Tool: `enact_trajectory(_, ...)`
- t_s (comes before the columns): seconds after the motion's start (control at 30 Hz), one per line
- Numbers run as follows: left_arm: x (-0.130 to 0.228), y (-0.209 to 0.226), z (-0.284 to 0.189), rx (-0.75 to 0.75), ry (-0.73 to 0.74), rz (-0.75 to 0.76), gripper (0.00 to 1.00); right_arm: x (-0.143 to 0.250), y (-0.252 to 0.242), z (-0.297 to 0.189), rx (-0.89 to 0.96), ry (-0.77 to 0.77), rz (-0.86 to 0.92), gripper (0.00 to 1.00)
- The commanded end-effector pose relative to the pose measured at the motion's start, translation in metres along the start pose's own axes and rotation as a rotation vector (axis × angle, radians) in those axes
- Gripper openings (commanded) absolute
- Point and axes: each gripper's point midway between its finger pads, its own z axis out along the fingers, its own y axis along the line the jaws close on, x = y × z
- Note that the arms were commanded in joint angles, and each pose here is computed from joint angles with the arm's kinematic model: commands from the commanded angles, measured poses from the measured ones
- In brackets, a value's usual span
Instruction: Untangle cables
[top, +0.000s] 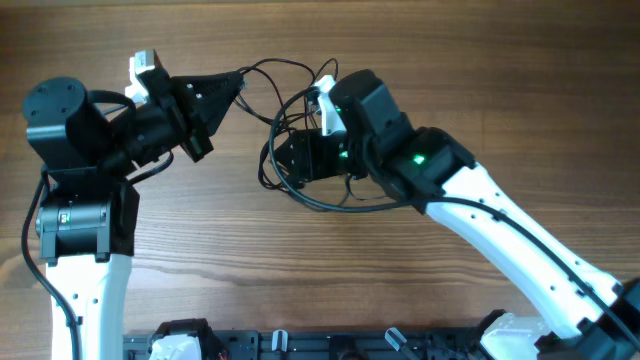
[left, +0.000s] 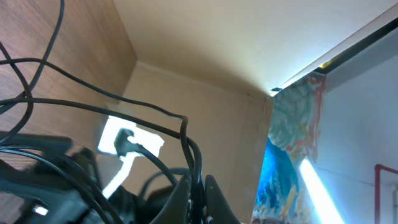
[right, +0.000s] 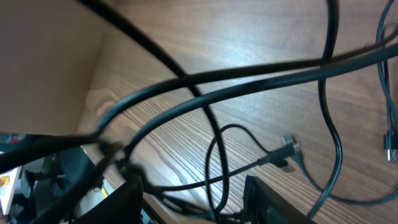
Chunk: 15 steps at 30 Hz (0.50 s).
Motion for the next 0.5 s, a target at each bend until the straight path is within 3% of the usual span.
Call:
enact_trajectory(0.0,0.005,-0.007,-0.002,0.01,0.016,-0.003,0.04,0.008,-0.023,0.027,0.083,0.034,0.063,0.53)
enact_trajectory(0.03,0.007,-0.007,-0.002,0.01,0.024,-0.002,0.04,0.009,-0.037,0.038,0.135,0.038,0.098,0.45)
enact_trajectory(0.07,0.007,-0.007,-0.002,0.009,0.027,-0.002,0.04,0.01,-0.046,0.044,0.168,0.039,0.103,0.28)
enact_trajectory(0.1,0.008,-0.006,-0.002,0.006,0.03,0.006,0.04,0.015,-0.064,0.052,0.24,0.057,0.117,0.04)
enact_trajectory(0.2,-0.008,0.017,-0.005,-0.068,-0.048,-0.007,0.04,0.022,-0.088,0.043,0.37,0.06,0.124,0.04)
enact_trajectory(0.3,-0.056,0.09,-0.034,-0.327,-0.383,-0.182,0.04,0.028,-0.138,0.0,0.693,0.008,0.141,0.04)
enact_trajectory(0.37,-0.073,0.129,-0.064,-0.489,-0.581,-0.263,0.04,0.025,-0.177,-0.07,1.047,-0.154,0.204,0.04)
enact_trajectory(0.47,-0.06,0.126,-0.055,-0.446,-0.514,-0.362,0.04,0.02,-0.188,-0.129,1.254,-0.332,0.241,0.04)
